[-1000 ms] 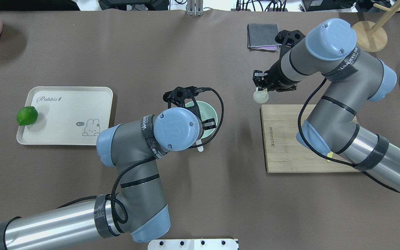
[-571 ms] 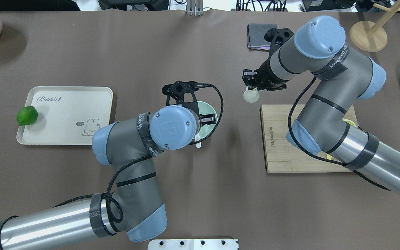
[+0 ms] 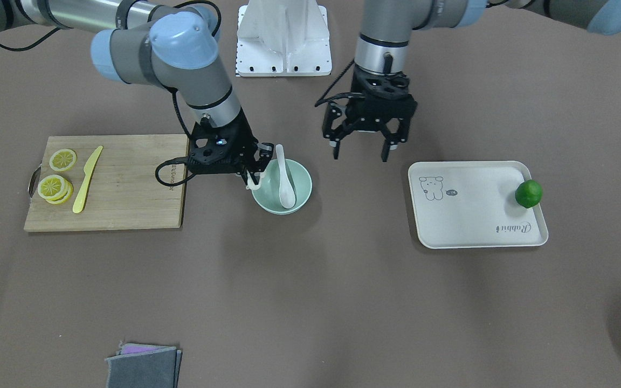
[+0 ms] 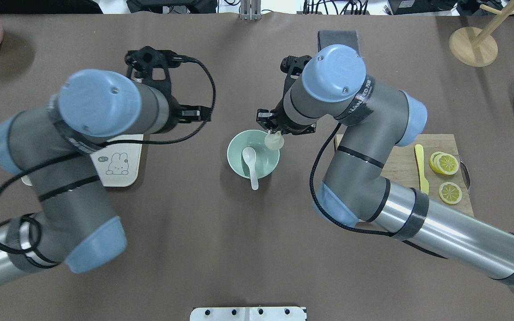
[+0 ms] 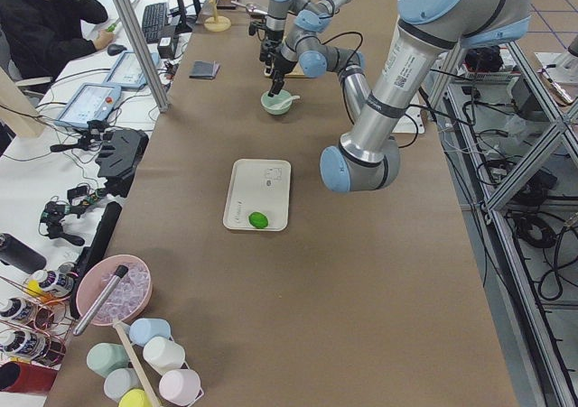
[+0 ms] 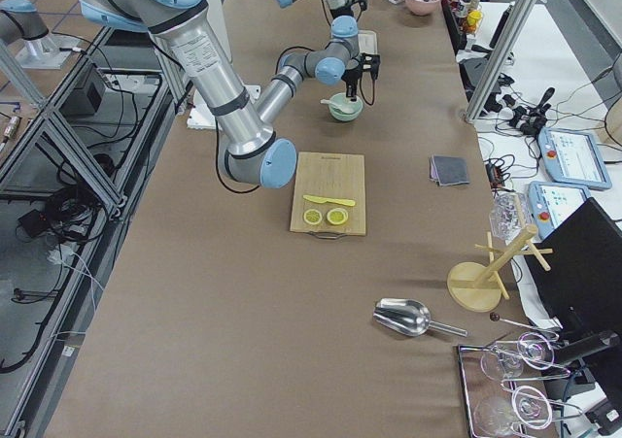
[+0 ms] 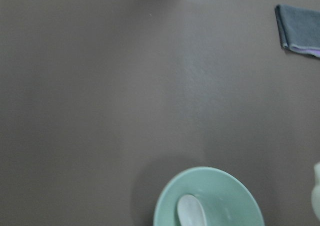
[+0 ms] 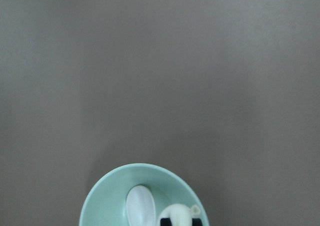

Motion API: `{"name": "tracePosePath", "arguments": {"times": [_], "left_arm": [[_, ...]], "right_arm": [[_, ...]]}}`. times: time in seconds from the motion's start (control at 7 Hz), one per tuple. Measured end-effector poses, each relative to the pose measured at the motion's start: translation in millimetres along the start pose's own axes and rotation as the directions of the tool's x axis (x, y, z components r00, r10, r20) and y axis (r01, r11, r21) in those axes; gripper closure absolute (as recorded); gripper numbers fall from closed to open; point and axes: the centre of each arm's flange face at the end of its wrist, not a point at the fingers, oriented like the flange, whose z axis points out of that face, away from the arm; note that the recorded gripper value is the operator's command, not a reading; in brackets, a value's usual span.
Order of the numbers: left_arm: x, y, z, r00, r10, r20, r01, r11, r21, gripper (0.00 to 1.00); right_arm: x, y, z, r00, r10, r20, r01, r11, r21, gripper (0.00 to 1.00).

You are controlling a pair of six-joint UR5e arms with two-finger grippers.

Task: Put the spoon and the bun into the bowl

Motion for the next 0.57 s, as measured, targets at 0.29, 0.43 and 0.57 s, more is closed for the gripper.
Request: {"name": "tracePosePath", "arguments": {"times": [0.29, 0.43, 0.57], "left_arm": [[-114.2, -18.2, -14.6, 0.985, 0.159, 0.067, -0.157, 0.987, -0.026, 0.02], [-152.7, -24.1, -19.1, 0.981, 0.177, 0.080, -0.175, 0.984, -0.038, 0.02], [-182.2, -25.3, -18.2, 0.980, 0.178, 0.085, -0.176, 0.984, -0.031, 0.02]], "right_arm": [[-18.7, 22.5, 27.0, 1.000, -0.008, -0.025, 0.008, 1.000, 0.003, 0.28], [-23.8, 21.5, 32.3, 0.999, -0.008, -0.032, 0.009, 1.000, 0.011, 0.00], [-27.6, 15.7, 33.0, 0.999, -0.006, -0.035, 0.007, 1.000, 0.024, 0.00]]}}
